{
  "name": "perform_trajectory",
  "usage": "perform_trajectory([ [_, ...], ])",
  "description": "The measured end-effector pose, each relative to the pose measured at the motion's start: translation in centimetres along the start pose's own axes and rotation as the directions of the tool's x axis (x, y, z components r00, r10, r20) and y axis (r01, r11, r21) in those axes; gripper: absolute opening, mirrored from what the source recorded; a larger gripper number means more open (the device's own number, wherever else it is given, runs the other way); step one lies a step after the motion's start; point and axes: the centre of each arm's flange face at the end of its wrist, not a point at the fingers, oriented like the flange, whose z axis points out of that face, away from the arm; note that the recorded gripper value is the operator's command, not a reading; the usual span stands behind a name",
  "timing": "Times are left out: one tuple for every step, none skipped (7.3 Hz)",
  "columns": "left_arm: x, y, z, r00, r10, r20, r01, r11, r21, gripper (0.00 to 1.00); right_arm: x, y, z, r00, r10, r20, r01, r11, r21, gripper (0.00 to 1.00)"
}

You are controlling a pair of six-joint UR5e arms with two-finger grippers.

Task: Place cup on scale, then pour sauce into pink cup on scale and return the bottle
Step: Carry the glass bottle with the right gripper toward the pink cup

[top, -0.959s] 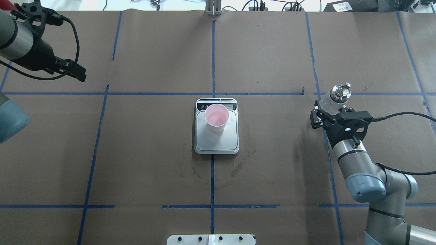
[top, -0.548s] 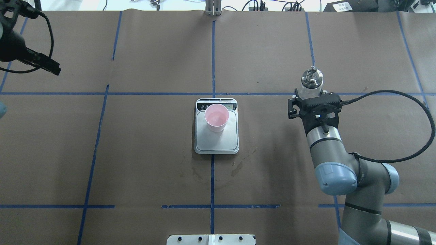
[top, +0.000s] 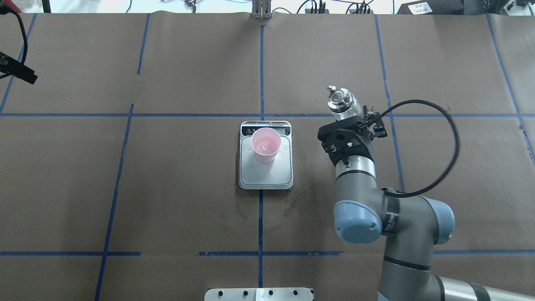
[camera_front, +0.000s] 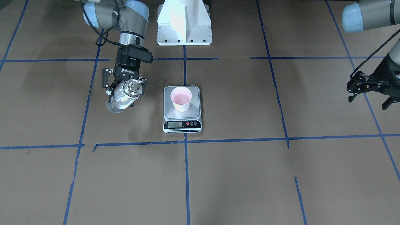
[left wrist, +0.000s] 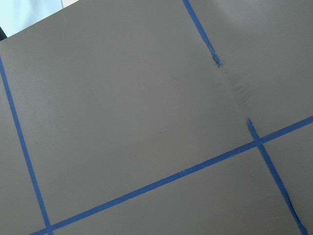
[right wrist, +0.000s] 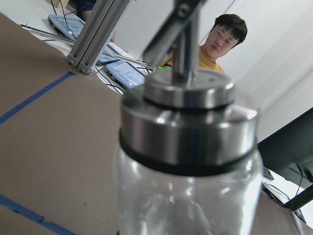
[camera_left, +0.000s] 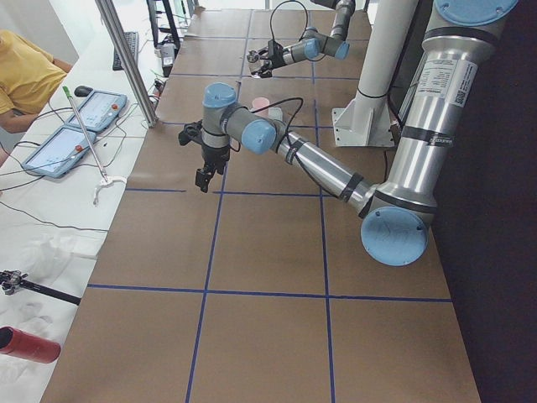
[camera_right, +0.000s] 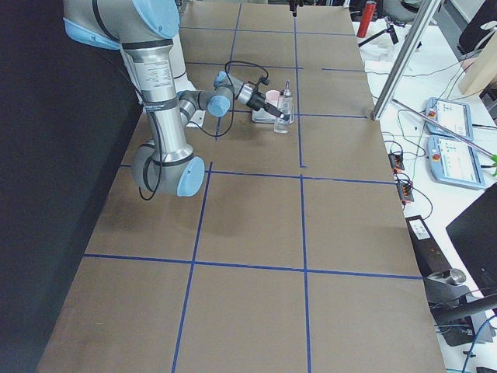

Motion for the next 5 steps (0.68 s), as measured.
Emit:
perform_trajectory([
  [-0.2, 0.1, 0.1, 1.0, -0.001, 0.001, 0.001, 1.0, -0.003, 0.99, -1.0, -1.0, -0.5, 0.998, -0.058, -0.024, 0.058, 0.998, -0.013, 0.0],
  [-0.3, 0.2, 0.2, 1.0, -0.002, 0.001, 0.002, 1.0, -0.006, 0.99, -1.9, -1.1, -0.5, 0.992, -0.115, -0.043, 0.114, 0.993, -0.014, 0.0],
  [-0.3, 0.3, 0.3, 1.0, -0.002, 0.001, 0.002, 1.0, -0.007, 0.99, -2.7, -0.7, -0.5, 0.978, -0.195, -0.071, 0.196, 0.981, 0.0, 0.0],
  [-0.4, 0.3, 0.4, 1.0, -0.004, 0.001, 0.004, 1.0, -0.01, 0.99, -3.3, -0.4, -0.8, 0.957, -0.274, -0.091, 0.276, 0.961, 0.013, 0.0],
  [-0.5, 0.4, 0.5, 1.0, -0.005, 0.001, 0.005, 1.0, -0.012, 0.99, -3.9, -0.1, -1.1, 0.941, -0.323, -0.098, 0.326, 0.945, 0.018, 0.0],
])
